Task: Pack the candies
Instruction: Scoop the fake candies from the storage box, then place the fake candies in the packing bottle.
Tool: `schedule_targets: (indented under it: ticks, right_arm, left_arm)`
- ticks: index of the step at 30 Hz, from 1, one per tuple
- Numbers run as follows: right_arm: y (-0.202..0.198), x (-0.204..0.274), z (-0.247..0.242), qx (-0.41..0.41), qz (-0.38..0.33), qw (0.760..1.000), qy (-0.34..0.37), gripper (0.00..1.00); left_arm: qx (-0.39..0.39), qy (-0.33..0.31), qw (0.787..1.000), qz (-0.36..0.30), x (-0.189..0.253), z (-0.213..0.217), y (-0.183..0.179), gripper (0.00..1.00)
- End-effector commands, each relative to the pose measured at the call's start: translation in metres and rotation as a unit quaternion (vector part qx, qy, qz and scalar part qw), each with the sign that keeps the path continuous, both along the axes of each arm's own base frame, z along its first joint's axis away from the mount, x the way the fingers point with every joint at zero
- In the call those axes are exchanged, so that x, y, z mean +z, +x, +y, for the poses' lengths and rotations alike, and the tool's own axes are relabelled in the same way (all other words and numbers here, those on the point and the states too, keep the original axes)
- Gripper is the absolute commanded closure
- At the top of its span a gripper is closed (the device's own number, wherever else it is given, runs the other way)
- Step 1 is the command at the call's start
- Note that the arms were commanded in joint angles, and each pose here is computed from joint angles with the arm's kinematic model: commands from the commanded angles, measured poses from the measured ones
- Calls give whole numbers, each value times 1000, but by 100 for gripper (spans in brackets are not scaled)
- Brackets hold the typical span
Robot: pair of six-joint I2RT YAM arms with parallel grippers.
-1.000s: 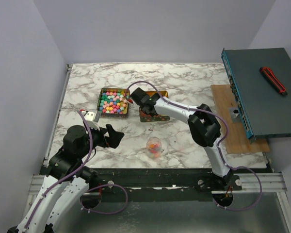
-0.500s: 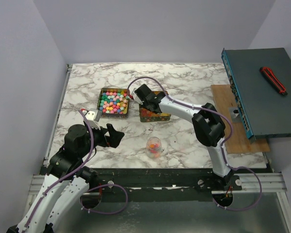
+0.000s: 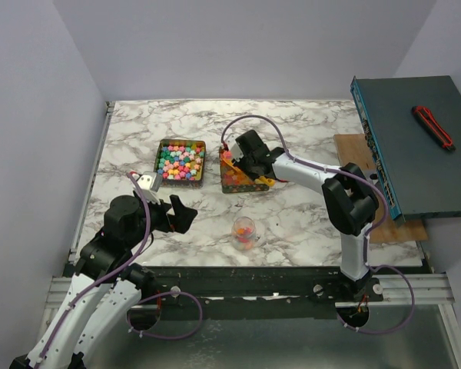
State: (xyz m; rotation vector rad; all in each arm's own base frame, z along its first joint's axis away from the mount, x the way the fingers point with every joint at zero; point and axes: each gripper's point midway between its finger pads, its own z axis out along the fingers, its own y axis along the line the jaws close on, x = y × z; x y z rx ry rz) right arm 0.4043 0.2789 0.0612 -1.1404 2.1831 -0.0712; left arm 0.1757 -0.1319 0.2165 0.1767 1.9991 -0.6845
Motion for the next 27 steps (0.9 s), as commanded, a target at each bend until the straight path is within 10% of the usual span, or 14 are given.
schedule_targets:
  ticks: [1,27]
  right_arm:
    - [-1,12,8,-5,-6,998,69,99]
    - [-49,78,-29,-4,-59,987,149,99]
  left_arm:
    - [16,4,1000,3,-3,4,5,1]
    - [18,8,1000,5,-5,4,7,1]
